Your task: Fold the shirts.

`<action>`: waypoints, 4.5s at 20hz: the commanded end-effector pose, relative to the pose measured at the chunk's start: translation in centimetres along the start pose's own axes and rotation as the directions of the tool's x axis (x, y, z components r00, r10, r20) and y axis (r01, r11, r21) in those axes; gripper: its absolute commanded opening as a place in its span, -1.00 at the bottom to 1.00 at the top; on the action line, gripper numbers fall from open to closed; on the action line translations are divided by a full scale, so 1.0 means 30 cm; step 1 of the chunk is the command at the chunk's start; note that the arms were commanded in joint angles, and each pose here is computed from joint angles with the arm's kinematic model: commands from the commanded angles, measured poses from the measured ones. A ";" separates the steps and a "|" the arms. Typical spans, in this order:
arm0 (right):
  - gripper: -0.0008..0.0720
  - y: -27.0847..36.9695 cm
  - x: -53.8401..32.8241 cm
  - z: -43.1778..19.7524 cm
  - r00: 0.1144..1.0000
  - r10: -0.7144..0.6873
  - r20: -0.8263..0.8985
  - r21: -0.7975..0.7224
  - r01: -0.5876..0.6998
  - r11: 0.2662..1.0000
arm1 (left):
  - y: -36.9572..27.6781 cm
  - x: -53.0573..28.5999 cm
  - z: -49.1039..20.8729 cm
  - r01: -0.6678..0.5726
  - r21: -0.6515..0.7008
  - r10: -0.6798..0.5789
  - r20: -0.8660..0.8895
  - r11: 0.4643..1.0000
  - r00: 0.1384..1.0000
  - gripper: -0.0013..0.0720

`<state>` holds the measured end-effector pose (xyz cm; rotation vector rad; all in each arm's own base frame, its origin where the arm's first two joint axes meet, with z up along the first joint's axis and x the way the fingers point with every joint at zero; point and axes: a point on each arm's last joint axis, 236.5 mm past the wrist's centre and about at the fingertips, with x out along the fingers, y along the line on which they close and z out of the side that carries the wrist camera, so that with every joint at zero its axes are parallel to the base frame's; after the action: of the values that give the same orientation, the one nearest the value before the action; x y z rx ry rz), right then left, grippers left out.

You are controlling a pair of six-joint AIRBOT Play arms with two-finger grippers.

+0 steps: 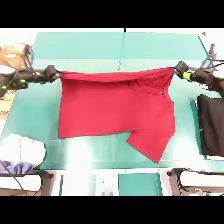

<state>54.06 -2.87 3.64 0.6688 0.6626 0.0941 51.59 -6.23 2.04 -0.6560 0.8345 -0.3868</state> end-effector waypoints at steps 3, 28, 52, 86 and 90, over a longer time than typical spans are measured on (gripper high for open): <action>-0.92 -0.025 0.187 0.082 0.999 0.044 -0.002 0.024 -0.044 0.999 | 0.101 0.114 0.106 -0.058 -0.005 0.058 0.086 0.998 0.995 -0.89; -0.93 -0.311 -0.020 -0.396 0.900 -0.084 -0.428 0.034 0.109 0.993 | 0.193 0.021 -0.267 -0.257 0.015 0.239 -0.426 0.966 0.873 -0.89; -0.22 -0.306 -0.090 -0.330 0.890 -0.048 -0.452 0.061 0.084 0.995 | 0.189 -0.006 -0.328 -0.390 -0.147 0.271 -0.503 0.909 0.821 0.65; -0.12 -0.317 -0.589 -1.168 0.695 -0.119 -0.709 0.291 0.442 0.849 | -0.063 -0.441 -0.959 -0.399 -0.147 0.290 -0.473 0.905 0.832 0.92; -0.12 -0.315 -0.578 -1.142 0.708 -0.122 -0.695 0.278 0.421 0.863 | -0.020 -0.358 -1.040 -0.380 -0.339 0.217 -0.431 0.861 0.876 0.92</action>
<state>17.19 4.91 -12.19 1.0142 1.5775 -0.0767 20.28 -11.82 -5.12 -0.6871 1.4357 -0.0921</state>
